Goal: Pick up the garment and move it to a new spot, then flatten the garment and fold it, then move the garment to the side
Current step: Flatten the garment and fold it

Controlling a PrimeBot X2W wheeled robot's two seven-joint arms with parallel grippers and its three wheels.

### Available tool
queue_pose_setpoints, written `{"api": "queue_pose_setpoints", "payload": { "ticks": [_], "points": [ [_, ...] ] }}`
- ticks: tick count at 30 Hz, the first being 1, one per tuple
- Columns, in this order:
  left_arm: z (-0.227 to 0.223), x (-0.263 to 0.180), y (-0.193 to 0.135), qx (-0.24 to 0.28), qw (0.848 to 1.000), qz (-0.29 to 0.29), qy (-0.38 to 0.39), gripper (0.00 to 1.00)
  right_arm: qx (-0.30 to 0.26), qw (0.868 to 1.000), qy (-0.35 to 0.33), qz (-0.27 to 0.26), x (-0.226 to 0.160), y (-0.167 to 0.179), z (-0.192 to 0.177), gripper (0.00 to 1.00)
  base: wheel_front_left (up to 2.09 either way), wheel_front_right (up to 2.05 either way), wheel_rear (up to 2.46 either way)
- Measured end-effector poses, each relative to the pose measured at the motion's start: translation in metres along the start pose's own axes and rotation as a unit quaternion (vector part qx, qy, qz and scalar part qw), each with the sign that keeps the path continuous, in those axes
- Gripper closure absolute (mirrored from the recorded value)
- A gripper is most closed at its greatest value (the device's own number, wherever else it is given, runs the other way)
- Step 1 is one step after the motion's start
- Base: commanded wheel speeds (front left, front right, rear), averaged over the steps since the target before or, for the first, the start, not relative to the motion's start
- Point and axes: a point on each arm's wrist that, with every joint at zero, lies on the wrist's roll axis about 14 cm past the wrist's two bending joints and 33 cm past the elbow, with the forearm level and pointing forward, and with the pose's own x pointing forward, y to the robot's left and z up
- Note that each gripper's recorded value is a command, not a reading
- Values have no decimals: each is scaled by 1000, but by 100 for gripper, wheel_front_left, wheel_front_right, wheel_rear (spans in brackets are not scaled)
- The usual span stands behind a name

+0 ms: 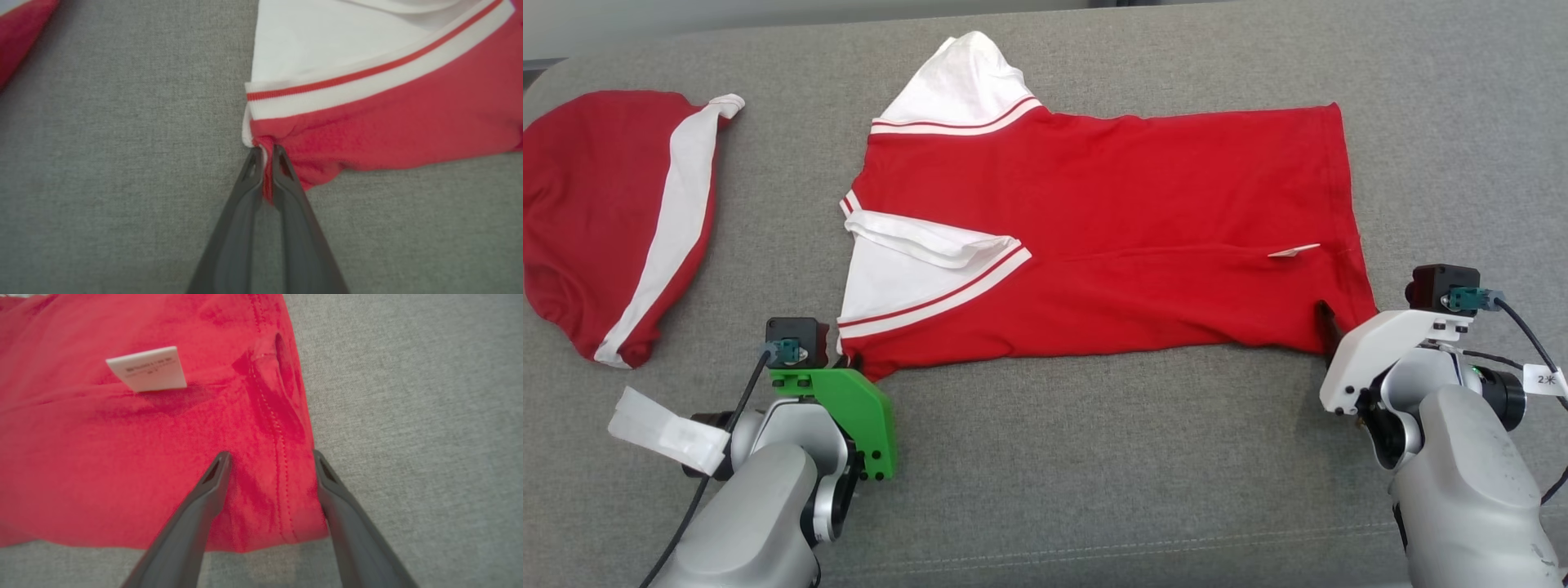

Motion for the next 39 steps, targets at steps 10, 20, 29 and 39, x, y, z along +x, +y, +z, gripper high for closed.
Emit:
{"api": "queue_pose_setpoints", "payload": {
  "ticks": [10, 20, 29, 39],
  "points": [
    [0, -2, -5, -2, 1000, -5, 0, 100, -8, 1000, -3, -4, -5, -3, -1, 0, 0, 0, 0],
    [0, -3, -8, -2, 1000, -8, 0, 100, -13, 1000, -1, -14, -16, -12, -4, 26, 0, 0, 0],
    [-2, -2, -9, -4, 1000, -10, 3, 100, -30, 999, -7, -16, -20, -12, 0, 54, 0, 0, 0],
    [-1, -5, -8, -7, 1000, -8, -1, 100, -28, 1000, 5, -14, -25, -12, -5, 100, 0, 0, 0]
  ]
}}
